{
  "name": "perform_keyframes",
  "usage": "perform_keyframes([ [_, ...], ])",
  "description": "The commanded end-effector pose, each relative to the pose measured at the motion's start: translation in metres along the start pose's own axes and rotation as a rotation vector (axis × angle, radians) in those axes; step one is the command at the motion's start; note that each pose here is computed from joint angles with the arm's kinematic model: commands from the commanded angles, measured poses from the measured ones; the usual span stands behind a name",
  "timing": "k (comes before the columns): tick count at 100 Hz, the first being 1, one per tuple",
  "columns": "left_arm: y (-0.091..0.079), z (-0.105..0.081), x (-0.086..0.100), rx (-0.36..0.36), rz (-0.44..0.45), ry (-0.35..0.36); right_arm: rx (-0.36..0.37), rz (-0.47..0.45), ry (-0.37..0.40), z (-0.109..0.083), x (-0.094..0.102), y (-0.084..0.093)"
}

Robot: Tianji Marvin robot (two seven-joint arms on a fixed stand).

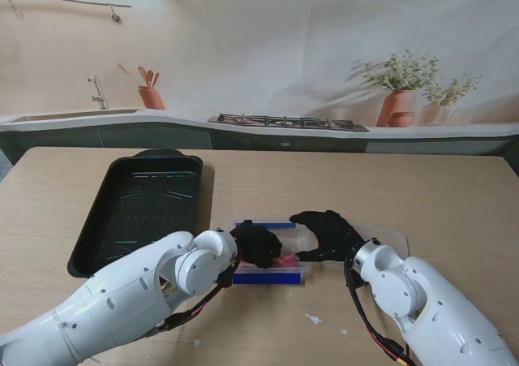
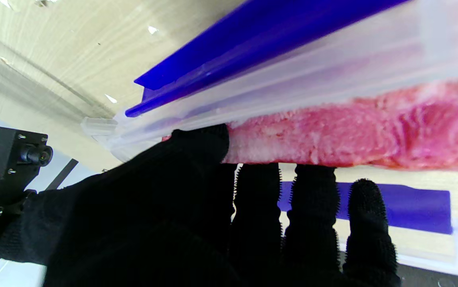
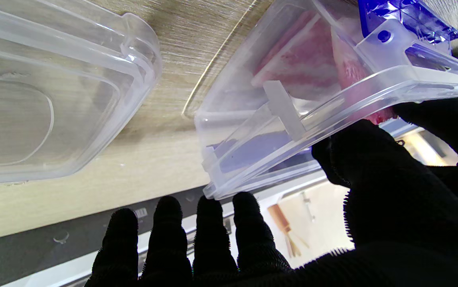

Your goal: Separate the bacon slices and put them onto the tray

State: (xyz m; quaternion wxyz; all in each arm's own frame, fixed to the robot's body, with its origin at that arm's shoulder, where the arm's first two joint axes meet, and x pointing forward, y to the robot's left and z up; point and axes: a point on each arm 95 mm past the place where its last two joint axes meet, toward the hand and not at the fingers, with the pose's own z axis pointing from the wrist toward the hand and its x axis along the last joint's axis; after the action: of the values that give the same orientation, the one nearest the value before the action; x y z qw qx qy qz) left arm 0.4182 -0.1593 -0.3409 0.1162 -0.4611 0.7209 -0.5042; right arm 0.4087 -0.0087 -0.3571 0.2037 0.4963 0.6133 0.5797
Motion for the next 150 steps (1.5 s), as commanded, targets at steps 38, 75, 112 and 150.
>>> perform_keyframes([
  [38, 0.000, -0.008, 0.002, 0.102, 0.056, 0.028, 0.019, 0.010, 0.001, 0.001, 0.003, -0.006],
  [75, -0.010, -0.015, 0.002, 0.158, 0.103, 0.052, 0.018, 0.011, 0.000, 0.001, 0.003, -0.006],
  [112, -0.021, -0.024, 0.003, 0.208, 0.136, 0.080, 0.018, 0.012, 0.000, 0.001, 0.003, -0.006],
  [150, -0.041, -0.044, 0.003, 0.279, 0.129, 0.102, 0.020, 0.012, 0.001, 0.001, 0.003, -0.007],
])
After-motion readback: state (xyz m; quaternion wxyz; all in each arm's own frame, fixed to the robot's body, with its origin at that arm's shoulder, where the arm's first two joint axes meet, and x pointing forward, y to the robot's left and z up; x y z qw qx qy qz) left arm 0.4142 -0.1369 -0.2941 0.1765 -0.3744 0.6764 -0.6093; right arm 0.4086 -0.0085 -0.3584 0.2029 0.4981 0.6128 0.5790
